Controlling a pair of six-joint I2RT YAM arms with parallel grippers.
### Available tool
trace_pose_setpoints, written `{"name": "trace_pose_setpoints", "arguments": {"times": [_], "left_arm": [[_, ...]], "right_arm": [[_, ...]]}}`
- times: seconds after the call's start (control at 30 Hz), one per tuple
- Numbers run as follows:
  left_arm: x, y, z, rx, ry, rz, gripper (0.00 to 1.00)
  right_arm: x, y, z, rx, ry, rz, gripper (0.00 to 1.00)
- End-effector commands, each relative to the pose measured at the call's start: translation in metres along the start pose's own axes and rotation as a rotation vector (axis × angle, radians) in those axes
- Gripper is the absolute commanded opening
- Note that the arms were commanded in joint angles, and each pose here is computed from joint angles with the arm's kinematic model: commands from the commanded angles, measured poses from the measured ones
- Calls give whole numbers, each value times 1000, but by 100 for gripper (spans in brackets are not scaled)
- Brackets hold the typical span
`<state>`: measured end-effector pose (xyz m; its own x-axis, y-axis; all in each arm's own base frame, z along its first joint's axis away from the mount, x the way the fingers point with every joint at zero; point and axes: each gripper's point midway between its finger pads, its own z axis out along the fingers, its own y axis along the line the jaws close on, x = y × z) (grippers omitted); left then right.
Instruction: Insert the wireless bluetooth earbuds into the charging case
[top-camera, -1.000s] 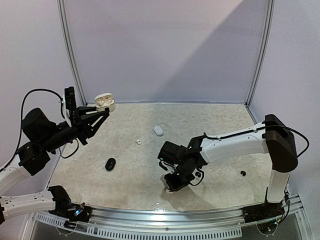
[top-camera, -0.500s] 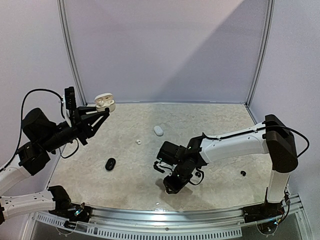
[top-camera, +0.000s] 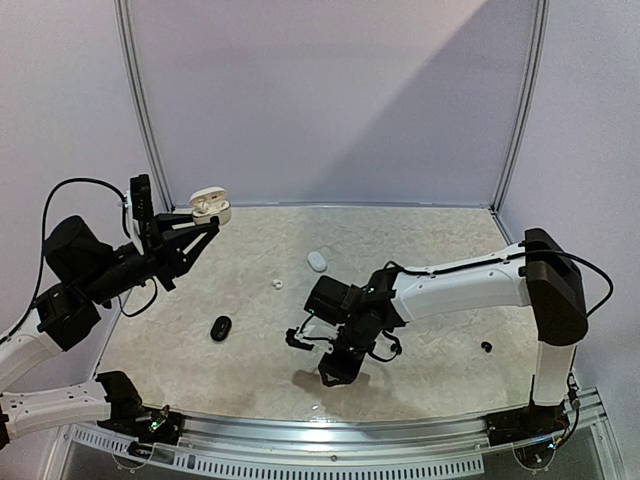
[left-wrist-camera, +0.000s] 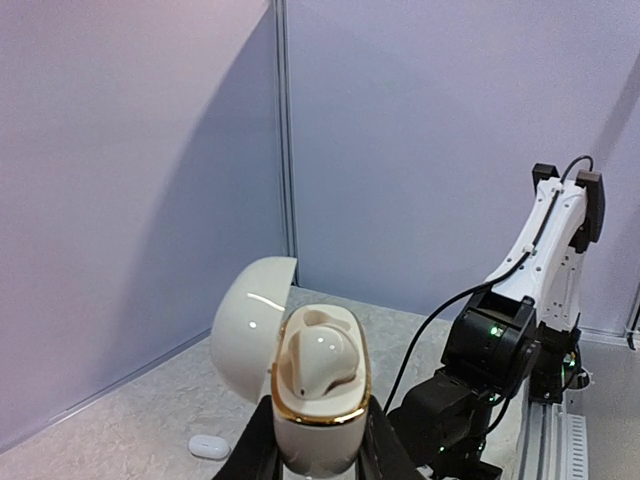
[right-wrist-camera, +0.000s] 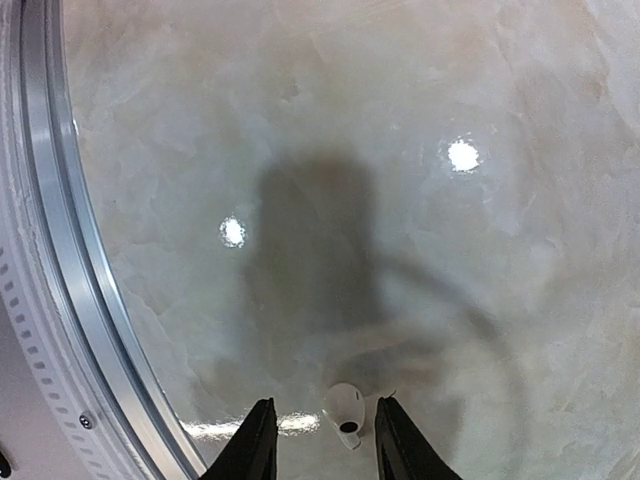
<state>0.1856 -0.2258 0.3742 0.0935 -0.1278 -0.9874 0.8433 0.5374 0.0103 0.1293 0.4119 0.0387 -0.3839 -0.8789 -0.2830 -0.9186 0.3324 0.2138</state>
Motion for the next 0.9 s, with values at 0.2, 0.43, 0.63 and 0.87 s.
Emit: {"name": "trace_pose_setpoints", "arguments": {"times": [0.2,0.43,0.63,0.87], "left_arm": [[8,5,0,-11,19,8,0],[8,6,1,-16,20,9,0],[9,6,1,-15,22,9,0],[10,6,1,-16,22,6,0]], "right_arm": [[15,-5,20,36,100,-82,30],[14,-10,19,70,98,-78,18],[0,-15,13,114,48,-41,12],[-3,-45,1,245,19,63,6]]}}
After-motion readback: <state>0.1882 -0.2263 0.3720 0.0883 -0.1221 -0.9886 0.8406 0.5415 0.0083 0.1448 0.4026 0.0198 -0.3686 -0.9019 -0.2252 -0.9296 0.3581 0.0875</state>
